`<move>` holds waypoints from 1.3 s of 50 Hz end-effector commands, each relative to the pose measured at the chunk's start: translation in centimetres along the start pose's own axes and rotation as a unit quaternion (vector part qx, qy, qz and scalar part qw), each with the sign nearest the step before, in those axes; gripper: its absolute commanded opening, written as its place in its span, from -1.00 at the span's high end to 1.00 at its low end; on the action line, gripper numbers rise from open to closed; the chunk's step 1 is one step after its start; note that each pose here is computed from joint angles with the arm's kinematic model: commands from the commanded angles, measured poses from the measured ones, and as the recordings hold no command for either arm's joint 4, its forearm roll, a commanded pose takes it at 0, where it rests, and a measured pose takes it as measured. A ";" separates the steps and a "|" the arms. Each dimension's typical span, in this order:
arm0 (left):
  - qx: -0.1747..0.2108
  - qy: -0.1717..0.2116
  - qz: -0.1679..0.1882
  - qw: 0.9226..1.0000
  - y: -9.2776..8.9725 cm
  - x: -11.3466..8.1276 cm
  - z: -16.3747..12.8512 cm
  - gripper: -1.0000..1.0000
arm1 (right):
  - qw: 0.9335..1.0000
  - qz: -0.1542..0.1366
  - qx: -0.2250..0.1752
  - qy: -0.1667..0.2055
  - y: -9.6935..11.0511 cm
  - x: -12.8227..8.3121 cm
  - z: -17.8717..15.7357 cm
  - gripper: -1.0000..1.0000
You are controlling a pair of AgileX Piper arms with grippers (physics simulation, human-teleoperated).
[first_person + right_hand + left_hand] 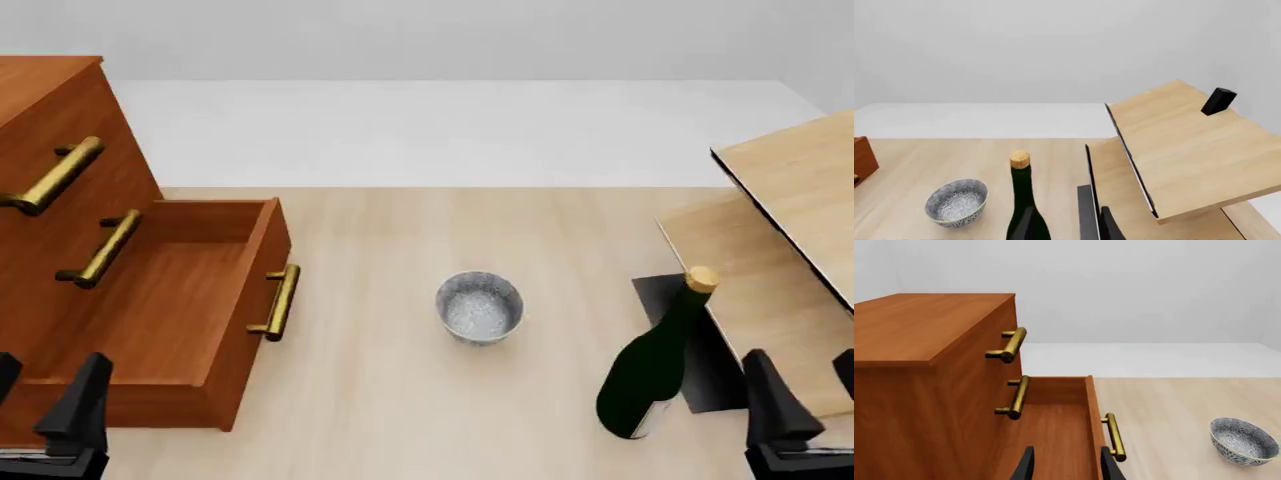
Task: Close the bottom drawer of the cabinet and open the top drawer.
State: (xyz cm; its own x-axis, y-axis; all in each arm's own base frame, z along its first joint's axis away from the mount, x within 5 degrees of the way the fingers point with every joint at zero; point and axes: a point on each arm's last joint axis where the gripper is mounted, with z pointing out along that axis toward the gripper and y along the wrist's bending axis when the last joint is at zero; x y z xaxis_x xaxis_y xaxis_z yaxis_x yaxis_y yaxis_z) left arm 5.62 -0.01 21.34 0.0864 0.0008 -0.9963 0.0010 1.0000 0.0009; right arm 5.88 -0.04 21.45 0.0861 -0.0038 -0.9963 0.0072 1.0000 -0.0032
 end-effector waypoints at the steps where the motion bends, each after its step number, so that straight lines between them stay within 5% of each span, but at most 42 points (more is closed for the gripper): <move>1: 0.001 0.001 0.001 1.000 0.0 -0.1 0.0 -1.00 | 1.000 0.001 -0.003 0.001 0.0 0.0 -0.1 -1.00; 14: 0.003 0.002 0.006 1.000 0.0 -0.1 0.1 -1.00 | 1.000 0.000 -0.004 0.001 0.0 -0.1 -0.3 -1.00; 18: 0.019 -0.004 0.030 0.999 -0.2 -0.9 0.7 -1.00 | 1.000 0.000 -0.004 -0.002 0.0 -0.2 -0.3 -1.00; 35: 0.050 0.001 0.000 0.999 -0.8 -6.4 3.1 -1.00 | 1.000 0.003 -0.001 -0.002 0.0 -0.4 -0.3 -1.00; 43: 0.097 0.081 -0.009 0.992 -2.4 -6.9 7.0 -1.00 | 1.000 0.002 -0.002 -0.003 0.0 -0.5 -0.3 -1.00; 48: 0.111 0.099 -0.022 0.989 -2.9 -8.2 7.8 -1.00 | 1.000 0.002 -0.003 -0.003 0.0 -0.5 -0.3 -1.00; 56: 0.117 0.155 0.028 0.980 -3.5 -8.4 10.4 -1.00 | 1.000 0.003 -0.002 -0.004 0.0 -0.5 -0.3 -1.00; 65: 0.146 0.206 -0.005 0.968 -5.2 -8.6 11.9 -1.00 | 1.000 0.004 -0.003 -0.004 0.0 -0.5 -0.3 -1.00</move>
State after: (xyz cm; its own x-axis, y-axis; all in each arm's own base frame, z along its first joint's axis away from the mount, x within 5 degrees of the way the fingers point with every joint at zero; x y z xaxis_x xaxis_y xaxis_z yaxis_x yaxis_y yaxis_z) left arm 14.67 -3.58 30.54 -0.2116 0.0466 -0.9762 0.2361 0.9717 -0.0048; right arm 5.54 -0.01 21.94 0.0930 0.0020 -0.9957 0.0012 1.0000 0.0021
